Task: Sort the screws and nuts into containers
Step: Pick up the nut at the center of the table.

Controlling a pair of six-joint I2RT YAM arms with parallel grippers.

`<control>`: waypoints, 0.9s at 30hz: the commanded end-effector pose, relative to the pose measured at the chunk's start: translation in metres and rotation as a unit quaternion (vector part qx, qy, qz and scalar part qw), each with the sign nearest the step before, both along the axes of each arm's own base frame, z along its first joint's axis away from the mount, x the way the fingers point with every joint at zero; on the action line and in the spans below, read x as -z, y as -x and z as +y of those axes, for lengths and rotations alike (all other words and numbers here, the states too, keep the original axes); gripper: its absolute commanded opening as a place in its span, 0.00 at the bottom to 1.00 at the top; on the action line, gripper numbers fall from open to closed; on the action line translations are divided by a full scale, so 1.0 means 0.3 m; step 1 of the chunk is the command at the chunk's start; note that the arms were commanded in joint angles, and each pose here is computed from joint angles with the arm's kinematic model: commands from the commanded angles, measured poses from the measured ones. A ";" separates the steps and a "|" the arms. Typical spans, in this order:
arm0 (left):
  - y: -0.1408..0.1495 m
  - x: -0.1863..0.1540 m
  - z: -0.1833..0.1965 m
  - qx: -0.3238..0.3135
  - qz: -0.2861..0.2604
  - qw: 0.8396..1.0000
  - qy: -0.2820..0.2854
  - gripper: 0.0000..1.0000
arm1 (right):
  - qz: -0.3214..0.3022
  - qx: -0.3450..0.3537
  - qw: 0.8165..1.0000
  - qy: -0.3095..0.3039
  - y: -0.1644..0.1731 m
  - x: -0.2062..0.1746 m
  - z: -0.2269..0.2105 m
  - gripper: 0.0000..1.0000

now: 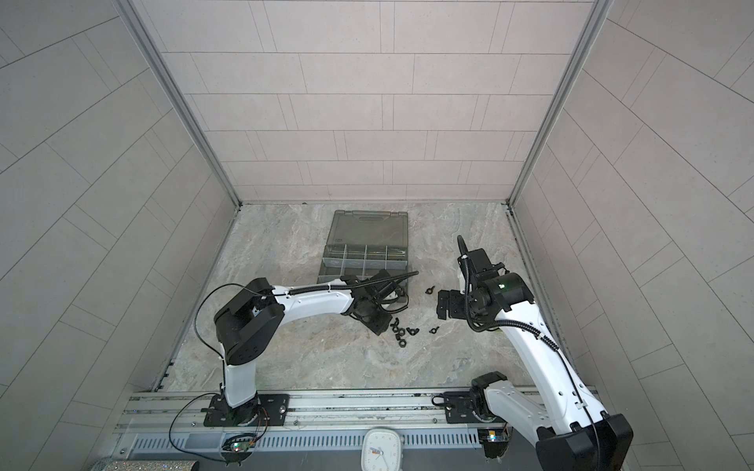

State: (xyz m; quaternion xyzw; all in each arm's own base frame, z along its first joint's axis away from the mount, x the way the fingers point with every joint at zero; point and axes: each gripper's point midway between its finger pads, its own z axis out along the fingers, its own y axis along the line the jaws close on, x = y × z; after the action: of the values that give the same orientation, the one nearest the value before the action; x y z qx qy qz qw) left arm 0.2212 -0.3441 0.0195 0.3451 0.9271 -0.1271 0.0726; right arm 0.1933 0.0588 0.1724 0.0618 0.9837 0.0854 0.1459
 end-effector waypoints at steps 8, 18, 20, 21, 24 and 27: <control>-0.004 0.021 -0.021 0.006 0.008 1.000 -0.007 0.41 | 0.016 -0.001 1.000 0.020 0.016 0.020 -0.022 0.99; 0.007 0.033 -0.004 0.006 0.019 1.000 -0.023 0.32 | 0.016 0.000 1.000 0.024 0.022 0.020 -0.029 0.99; 0.011 0.030 0.005 0.005 0.020 0.999 -0.029 0.32 | 0.015 0.001 1.000 0.024 0.023 0.020 -0.030 0.99; 0.013 0.030 0.010 0.005 0.020 0.999 -0.031 0.32 | 0.014 0.001 1.000 0.023 0.023 0.019 -0.030 0.99; 0.018 0.034 0.022 0.003 0.021 0.999 -0.036 0.32 | 0.014 0.001 1.000 0.024 0.026 0.021 -0.031 0.99; 0.022 0.042 0.029 0.003 0.023 0.999 -0.040 0.25 | 0.014 0.001 1.000 0.024 0.026 0.021 -0.031 0.99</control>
State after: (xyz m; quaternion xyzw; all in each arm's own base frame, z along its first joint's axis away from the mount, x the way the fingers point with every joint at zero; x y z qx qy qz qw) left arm 0.2236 -0.3481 0.0175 0.3473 0.9276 -0.1222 0.0636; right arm 0.1943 0.0557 0.1706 0.0615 0.9847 0.0750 0.1445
